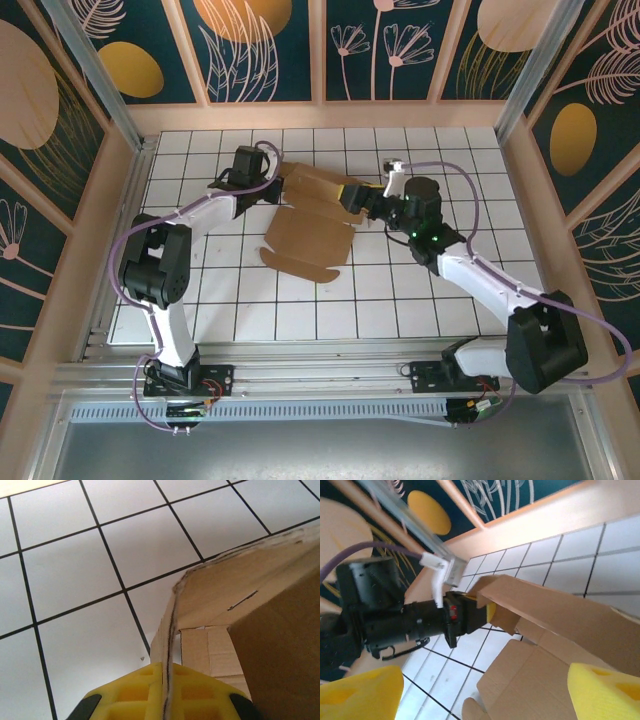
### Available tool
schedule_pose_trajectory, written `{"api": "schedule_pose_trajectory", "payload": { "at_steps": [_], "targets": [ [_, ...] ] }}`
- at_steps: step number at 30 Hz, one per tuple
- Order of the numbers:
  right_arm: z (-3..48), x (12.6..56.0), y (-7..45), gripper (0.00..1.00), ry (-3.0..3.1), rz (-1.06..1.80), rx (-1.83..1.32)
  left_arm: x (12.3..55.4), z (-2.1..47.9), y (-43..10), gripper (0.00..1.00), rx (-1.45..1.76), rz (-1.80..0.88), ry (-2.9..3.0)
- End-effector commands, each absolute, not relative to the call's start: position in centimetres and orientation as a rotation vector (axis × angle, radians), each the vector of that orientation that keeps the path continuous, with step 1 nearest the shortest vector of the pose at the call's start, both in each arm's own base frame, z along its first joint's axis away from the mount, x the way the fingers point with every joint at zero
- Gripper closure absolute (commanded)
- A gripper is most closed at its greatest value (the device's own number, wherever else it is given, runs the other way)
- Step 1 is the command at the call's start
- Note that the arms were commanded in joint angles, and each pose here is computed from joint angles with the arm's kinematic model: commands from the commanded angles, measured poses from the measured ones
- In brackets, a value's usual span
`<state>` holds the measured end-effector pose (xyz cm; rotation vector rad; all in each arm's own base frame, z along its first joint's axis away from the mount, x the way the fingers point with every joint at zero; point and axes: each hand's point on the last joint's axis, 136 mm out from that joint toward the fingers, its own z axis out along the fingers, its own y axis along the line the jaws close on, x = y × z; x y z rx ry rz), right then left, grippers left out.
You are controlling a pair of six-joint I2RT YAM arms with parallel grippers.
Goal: Fold the paper box
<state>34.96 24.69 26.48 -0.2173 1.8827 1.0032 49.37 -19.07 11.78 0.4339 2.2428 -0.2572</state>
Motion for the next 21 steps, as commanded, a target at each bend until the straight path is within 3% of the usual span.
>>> {"api": "schedule_pose_trajectory", "payload": {
  "at_steps": [1, 4, 16, 21],
  "targets": [
    [27.0, 35.5, 24.9, 0.06, 1.897, 0.682, -0.601, 50.5, 12.7, -20.1, 1.0, 0.522, -0.255, 2.178],
    [25.1, 38.1, 25.4, 0.04, 1.975, 0.582, -0.798, 50.6, 12.4, -20.5, 1.0, 0.541, -0.267, 2.174],
    [19.4, 43.6, 29.6, 0.08, 2.164, 0.934, -1.116, 50.5, 11.8, -21.7, 1.0, 0.618, -0.326, 2.184],
    [18.0, 45.1, 29.3, 0.25, 2.225, 0.936, -1.068, 50.7, 11.7, -21.9, 1.0, 0.618, -0.333, 2.193]
  ]
}}
